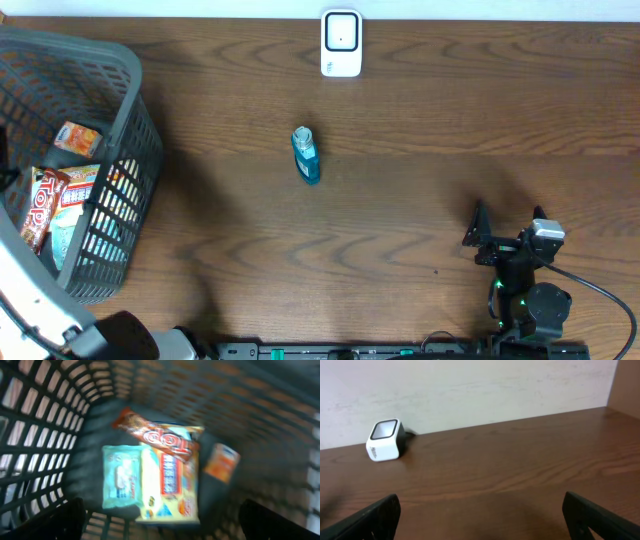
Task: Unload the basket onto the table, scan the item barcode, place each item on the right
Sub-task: 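Return the left gripper to the basket and grasp the Tops chocolate bar, then move the chocolate bar past the scanner and drop it on the table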
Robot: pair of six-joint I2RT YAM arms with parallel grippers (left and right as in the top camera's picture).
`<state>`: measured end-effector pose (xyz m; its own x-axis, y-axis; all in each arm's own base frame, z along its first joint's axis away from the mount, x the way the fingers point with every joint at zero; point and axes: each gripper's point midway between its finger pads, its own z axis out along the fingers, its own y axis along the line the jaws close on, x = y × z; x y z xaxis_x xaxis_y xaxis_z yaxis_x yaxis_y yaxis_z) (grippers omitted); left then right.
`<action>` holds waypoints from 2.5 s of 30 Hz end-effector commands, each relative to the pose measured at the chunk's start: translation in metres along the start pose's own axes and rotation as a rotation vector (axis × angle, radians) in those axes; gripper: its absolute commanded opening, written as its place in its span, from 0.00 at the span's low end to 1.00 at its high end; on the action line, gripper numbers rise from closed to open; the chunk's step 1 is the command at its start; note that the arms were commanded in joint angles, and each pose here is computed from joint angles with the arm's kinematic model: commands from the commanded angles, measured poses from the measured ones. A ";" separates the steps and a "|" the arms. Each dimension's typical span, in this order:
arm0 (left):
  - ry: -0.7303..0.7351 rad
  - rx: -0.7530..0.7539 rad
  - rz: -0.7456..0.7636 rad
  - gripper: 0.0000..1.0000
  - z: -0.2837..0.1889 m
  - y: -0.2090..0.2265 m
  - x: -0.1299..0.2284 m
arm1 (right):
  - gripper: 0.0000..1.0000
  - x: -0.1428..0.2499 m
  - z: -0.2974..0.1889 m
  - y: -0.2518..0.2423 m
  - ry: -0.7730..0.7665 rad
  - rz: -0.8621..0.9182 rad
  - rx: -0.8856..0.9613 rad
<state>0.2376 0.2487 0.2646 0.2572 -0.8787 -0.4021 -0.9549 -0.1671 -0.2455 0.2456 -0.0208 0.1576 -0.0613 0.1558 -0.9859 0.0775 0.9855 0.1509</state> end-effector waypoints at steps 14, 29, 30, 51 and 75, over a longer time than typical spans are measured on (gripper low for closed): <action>0.014 -0.076 -0.135 0.98 0.139 0.009 0.033 | 0.99 0.000 0.000 -0.001 0.000 -0.006 0.003; 0.059 -0.269 -0.109 0.98 0.230 0.036 0.049 | 0.99 0.000 0.000 -0.001 0.000 -0.006 0.003; 0.061 -0.279 -0.109 0.98 0.233 0.039 0.050 | 0.99 0.001 0.000 -0.001 0.001 -0.006 0.004; -0.058 -0.038 -0.077 0.15 0.147 -0.003 -0.001 | 0.99 0.001 0.000 -0.001 0.001 -0.006 0.004; 0.320 1.099 0.431 0.08 -0.210 -0.062 0.186 | 0.99 0.001 0.000 -0.001 0.001 -0.006 0.004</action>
<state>0.3035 0.0420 0.3869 -0.1116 -0.9076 -0.4048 -0.3557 0.4169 -0.8365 0.2456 -0.0208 0.1577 -0.0609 0.1561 -0.9859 0.0775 0.9855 0.1513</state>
